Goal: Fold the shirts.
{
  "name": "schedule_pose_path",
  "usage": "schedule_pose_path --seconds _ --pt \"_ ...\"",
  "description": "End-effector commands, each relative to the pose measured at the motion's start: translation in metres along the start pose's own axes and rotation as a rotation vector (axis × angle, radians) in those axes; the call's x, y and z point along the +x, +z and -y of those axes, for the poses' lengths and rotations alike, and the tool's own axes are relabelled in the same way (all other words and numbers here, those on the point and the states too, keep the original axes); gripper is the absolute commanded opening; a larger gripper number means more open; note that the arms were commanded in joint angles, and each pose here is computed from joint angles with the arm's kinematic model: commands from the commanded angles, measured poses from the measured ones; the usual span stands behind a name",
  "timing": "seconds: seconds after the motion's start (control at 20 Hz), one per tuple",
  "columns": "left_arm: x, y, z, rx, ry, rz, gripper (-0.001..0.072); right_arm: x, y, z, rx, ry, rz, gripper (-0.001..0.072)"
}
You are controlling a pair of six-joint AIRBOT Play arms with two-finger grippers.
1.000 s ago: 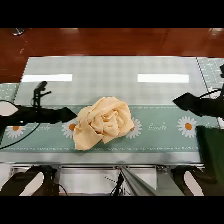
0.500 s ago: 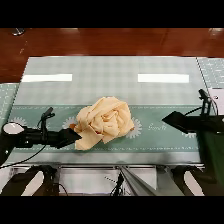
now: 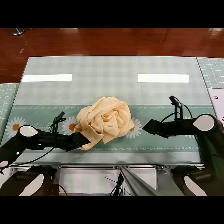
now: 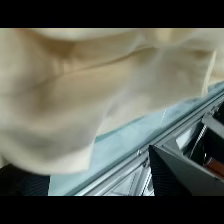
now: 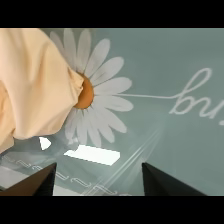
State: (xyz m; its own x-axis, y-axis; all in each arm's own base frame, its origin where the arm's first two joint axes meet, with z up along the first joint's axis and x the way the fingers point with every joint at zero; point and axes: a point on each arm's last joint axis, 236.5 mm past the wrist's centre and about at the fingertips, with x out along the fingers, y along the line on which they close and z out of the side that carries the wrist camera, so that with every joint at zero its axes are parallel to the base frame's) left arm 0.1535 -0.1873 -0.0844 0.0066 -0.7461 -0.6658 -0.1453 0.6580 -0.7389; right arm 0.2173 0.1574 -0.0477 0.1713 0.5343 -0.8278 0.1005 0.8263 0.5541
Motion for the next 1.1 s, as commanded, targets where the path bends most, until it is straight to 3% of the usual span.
schedule_pose_path --seconds 0.0,0.05,0.1,0.15,0.4,0.65,0.8,0.85,1.05 --pt "0.008 0.020 0.001 -0.017 0.006 0.086 0.0665 0.018 -0.007 -0.009 -0.011 0.003 -0.031 0.0604" --pt "0.008 0.023 0.002 -0.019 0.005 0.097 0.0629 0.024 -0.010 -0.010 -0.016 0.000 -0.046 0.0605" --pt "0.008 0.024 0.003 -0.022 -0.001 0.101 0.0282 0.029 -0.013 -0.012 -0.016 0.002 -0.057 0.0605" --pt "0.008 0.026 0.005 0.004 -0.007 0.108 0.0033 0.035 -0.014 -0.016 -0.009 0.013 -0.067 0.0604" --pt "0.007 0.029 0.013 0.025 -0.040 0.122 0.0031 0.067 -0.019 -0.049 0.011 0.123 -0.089 0.0604" --pt "0.007 0.029 0.013 0.024 -0.040 0.122 0.0031 0.089 0.005 -0.050 0.034 0.107 -0.073 0.0599" --pt "0.006 0.033 0.019 0.013 -0.062 0.135 0.0031 0.094 0.022 -0.063 -0.036 0.122 -0.068 0.0118" --pt "0.003 0.039 0.026 0.035 -0.076 0.151 0.0032 0.092 0.031 -0.070 -0.089 0.132 -0.049 0.0018" --pt "-0.062 0.115 0.115 0.237 -0.194 0.381 0.0031 0.039 0.104 -0.086 -0.230 0.089 0.037 0.0015"
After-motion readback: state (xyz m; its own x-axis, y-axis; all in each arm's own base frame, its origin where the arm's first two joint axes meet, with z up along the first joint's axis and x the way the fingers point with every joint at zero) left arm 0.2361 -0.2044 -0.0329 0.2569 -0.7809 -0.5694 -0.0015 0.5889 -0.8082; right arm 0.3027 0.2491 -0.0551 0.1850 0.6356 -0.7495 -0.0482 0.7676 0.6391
